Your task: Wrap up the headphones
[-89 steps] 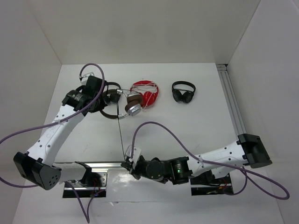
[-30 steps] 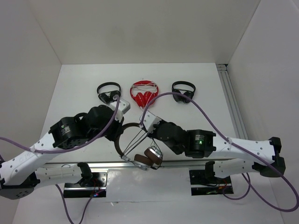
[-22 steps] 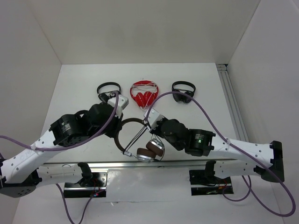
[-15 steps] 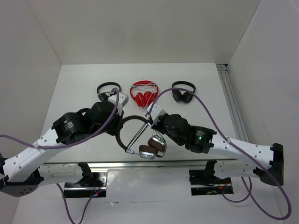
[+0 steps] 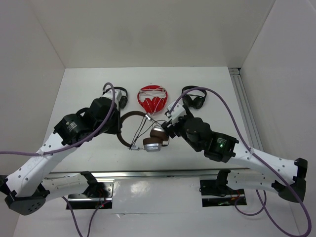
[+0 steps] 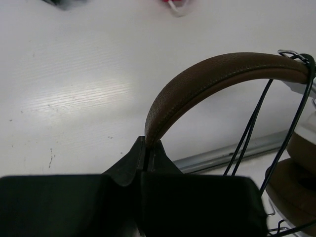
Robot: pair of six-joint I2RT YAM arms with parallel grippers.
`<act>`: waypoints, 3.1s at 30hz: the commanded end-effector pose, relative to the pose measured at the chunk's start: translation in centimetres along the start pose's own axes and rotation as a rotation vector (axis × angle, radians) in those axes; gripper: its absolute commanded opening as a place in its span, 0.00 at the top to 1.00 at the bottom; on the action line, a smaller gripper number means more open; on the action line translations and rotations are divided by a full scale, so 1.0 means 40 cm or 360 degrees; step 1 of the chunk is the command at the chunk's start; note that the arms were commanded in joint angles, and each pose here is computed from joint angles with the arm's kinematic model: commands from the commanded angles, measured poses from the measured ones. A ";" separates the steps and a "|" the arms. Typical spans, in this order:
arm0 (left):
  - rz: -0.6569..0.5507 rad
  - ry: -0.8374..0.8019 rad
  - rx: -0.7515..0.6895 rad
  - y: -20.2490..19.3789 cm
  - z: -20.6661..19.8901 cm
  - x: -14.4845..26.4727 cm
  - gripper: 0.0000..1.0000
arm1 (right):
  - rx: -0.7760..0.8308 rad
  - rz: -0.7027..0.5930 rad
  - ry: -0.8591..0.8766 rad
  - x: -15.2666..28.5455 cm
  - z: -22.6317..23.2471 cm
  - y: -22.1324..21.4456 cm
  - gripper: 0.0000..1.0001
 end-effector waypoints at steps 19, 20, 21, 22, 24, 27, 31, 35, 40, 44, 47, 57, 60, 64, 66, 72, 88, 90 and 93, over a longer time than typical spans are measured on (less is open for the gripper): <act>0.0275 -0.0544 0.0123 -0.015 -0.053 -0.036 1.00 | -0.0146 0.0189 -0.0289 -0.070 -0.109 -0.053 0.12; 0.0305 -0.0628 0.0127 -0.018 -0.068 -0.035 1.00 | -0.0168 0.0173 -0.0296 -0.064 -0.113 -0.049 0.12; 0.0364 -0.0684 0.0125 -0.035 -0.075 -0.036 1.00 | -0.0179 0.0193 -0.0302 -0.064 -0.116 -0.056 0.12; 0.0406 -0.0732 0.0127 -0.044 -0.087 -0.028 1.00 | -0.0187 0.0177 -0.0310 -0.060 -0.126 -0.042 0.12; 0.0490 -0.0738 0.0152 -0.068 -0.086 -0.040 1.00 | -0.0207 0.0171 -0.0328 -0.046 -0.139 -0.031 0.12; 0.0613 -0.0835 0.0172 -0.102 -0.098 -0.051 1.00 | -0.0239 0.0167 -0.0380 -0.028 -0.167 -0.016 0.11; 0.0749 -0.0975 0.0254 -0.137 -0.121 -0.065 1.00 | -0.0341 0.0187 -0.0488 -0.004 -0.209 0.005 0.10; 0.0846 -0.0999 0.0283 -0.176 -0.131 -0.082 1.00 | -0.0431 0.0233 -0.0661 0.026 -0.284 0.034 0.08; 0.0704 -0.0693 0.0223 -0.171 -0.100 -0.119 1.00 | -0.0464 0.0229 -0.0582 0.029 -0.276 0.051 0.08; 0.0800 -0.0644 0.0222 -0.189 -0.076 -0.155 1.00 | -0.0451 0.0183 -0.0279 0.023 -0.230 0.077 0.07; 0.0934 -0.0730 0.0306 -0.220 -0.067 -0.205 1.00 | -0.0499 0.0127 -0.0218 0.028 -0.222 0.097 0.07; 0.1057 -0.0791 0.0415 -0.250 -0.087 -0.275 1.00 | -0.0510 0.0111 0.0107 0.038 -0.143 0.088 0.06; 0.0929 -0.0746 0.0386 -0.218 -0.094 -0.263 1.00 | -0.0510 0.0106 0.0129 0.040 -0.134 0.080 0.06; 0.0766 -0.0403 0.0361 -0.174 -0.058 -0.287 1.00 | -0.0528 0.0098 0.0110 0.038 -0.138 0.083 0.06; 0.0800 -0.0479 0.0317 -0.174 -0.071 -0.282 1.00 | -0.0523 0.0103 0.0212 0.035 -0.113 0.083 0.06; 0.0811 -0.0328 0.0432 -0.154 0.001 -0.331 1.00 | -0.0441 0.0044 0.0432 0.059 -0.072 0.084 0.06; 0.0524 -0.0162 0.0348 -0.092 -0.026 -0.290 1.00 | -0.0352 0.0181 0.0598 0.032 0.057 0.049 0.58; 0.0516 -0.0154 0.0331 -0.091 -0.031 -0.285 1.00 | -0.0337 0.0224 0.0577 0.020 0.070 0.042 0.58; 0.0511 -0.0202 0.0336 -0.097 -0.044 -0.275 1.00 | -0.0302 0.0285 0.0581 -0.002 0.106 0.027 0.58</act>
Point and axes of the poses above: each gripper's point midway between its finger pads, its own x axis back along the fingers, its own z axis along the line the jaws close on, y = z × x, the point moved 4 cm from there along x, back along the fingers, and after that the axes turned 14 degrees about x, right-handed, at the moved point
